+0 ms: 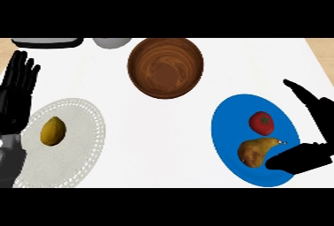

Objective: Pick the tomato from the plate and place it in the bowl

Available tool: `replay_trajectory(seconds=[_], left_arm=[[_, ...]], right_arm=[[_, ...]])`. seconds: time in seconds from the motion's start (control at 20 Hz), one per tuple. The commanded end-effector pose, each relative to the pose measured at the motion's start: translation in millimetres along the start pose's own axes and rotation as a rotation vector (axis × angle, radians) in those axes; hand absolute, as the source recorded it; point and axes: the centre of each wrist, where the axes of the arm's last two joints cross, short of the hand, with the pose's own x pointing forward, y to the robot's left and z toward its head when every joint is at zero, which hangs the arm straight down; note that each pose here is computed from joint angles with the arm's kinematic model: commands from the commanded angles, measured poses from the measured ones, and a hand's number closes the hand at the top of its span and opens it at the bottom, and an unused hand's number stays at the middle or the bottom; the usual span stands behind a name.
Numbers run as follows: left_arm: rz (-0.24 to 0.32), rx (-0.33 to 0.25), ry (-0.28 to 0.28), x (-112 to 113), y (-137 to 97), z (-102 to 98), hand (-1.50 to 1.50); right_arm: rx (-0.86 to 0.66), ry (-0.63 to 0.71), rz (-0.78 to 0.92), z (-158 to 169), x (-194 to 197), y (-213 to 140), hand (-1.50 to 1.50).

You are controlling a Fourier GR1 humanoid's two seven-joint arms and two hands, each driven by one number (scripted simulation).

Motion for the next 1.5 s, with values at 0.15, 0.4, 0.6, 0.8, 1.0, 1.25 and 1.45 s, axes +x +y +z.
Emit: replay_trajectory(seconds=[0.15, 0.4, 0.6, 0.8, 1.0, 1.25, 1.45], left_arm=[[-0.025, 0.011, -0.012, -4, 7, 0, 0.00], [0.005, -0.002, 0.001, 8, 6, 1, 0.00], [-0.016, -0.002, 0.027, -1, -9, -11, 0.00], [0.010, -0.018, 0.016, 0, 3, 0, 0.00], [0.008, -0.001, 0.003, -17, 20, 4, 0.00], [-0.010, -0.011, -0.019, -13, -11, 7, 0.00], [0.004, -0.016, 0.013, -13, -26, -9, 0.00]], right_arm=[[0.007, 0.167, -0.009, -13, -28, 22, -1.50], [0.013, 0.185, -0.017, -41, -32, 27, -1.50], [0.000, 0.165, -0.014, -47, -46, 37, -1.50], [0.006, 0.103, -0.014, -40, -45, 46, -1.50], [0.009, 0.081, -0.012, -54, -35, 46, -1.50], [0.062, 0.141, 0.015, -61, -38, 73, -1.50], [0.035, 0.144, 0.016, -66, -61, 83, -1.50]])
